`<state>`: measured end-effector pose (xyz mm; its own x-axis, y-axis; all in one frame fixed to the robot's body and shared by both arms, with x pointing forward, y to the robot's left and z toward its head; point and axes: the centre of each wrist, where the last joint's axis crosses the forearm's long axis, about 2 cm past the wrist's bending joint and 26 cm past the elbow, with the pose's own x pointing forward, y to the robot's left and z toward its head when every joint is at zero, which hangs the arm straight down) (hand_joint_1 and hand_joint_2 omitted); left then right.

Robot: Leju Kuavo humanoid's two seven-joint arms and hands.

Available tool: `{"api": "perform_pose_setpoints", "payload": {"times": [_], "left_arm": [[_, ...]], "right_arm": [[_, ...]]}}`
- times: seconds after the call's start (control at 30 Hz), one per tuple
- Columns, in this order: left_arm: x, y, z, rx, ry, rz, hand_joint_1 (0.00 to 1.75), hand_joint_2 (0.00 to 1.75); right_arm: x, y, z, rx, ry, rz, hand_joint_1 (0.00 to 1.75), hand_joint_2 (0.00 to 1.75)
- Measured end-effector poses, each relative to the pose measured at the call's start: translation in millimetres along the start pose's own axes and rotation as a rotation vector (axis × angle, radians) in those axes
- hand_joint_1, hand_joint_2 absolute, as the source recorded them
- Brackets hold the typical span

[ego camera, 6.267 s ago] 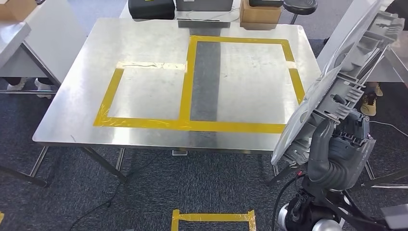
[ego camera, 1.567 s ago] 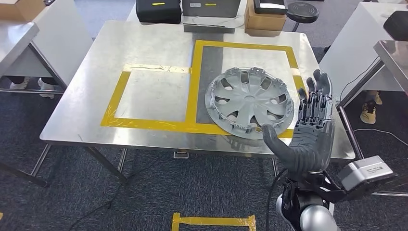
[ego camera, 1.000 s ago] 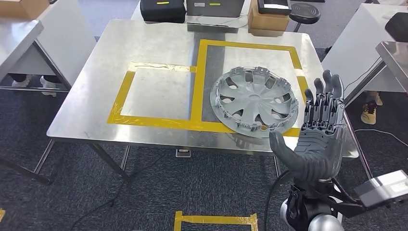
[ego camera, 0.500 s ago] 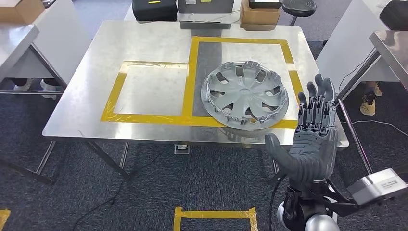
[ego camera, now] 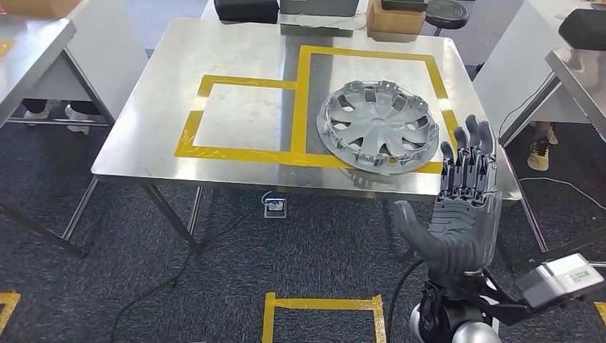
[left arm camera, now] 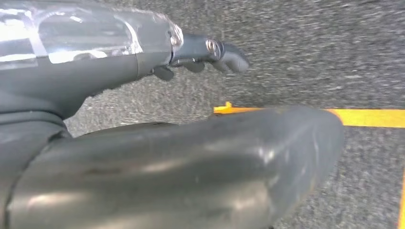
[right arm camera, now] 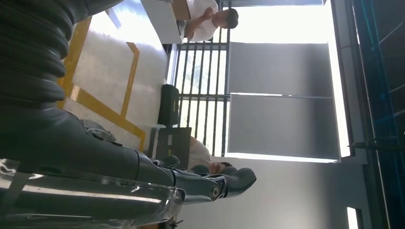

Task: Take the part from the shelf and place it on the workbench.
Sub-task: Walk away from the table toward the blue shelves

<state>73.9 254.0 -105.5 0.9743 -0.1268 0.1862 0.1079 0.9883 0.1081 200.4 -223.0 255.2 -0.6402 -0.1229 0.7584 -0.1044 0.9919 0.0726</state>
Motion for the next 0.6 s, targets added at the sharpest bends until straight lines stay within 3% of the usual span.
{"api": "perform_pose_setpoints", "payload": {"times": [0.13,0.27,0.6], "left_arm": [[0.2,-1.1,0.2,-0.003,-0.008,-0.002,0.0,0.0],[0.6,-4.1,0.7,-0.008,-0.014,-0.006,0.0,0.0],[-0.6,5.1,-0.8,0.016,-0.034,-0.032,0.0,0.0]], "right_arm": [[-0.2,0.0,0.0,-0.004,0.001,-0.006,0.0,1.75],[-0.7,0.0,2.2,-0.011,-0.003,-0.017,0.0,0.0],[-4.4,0.2,17.9,-0.048,0.032,-0.038,0.0,0.0]]}}
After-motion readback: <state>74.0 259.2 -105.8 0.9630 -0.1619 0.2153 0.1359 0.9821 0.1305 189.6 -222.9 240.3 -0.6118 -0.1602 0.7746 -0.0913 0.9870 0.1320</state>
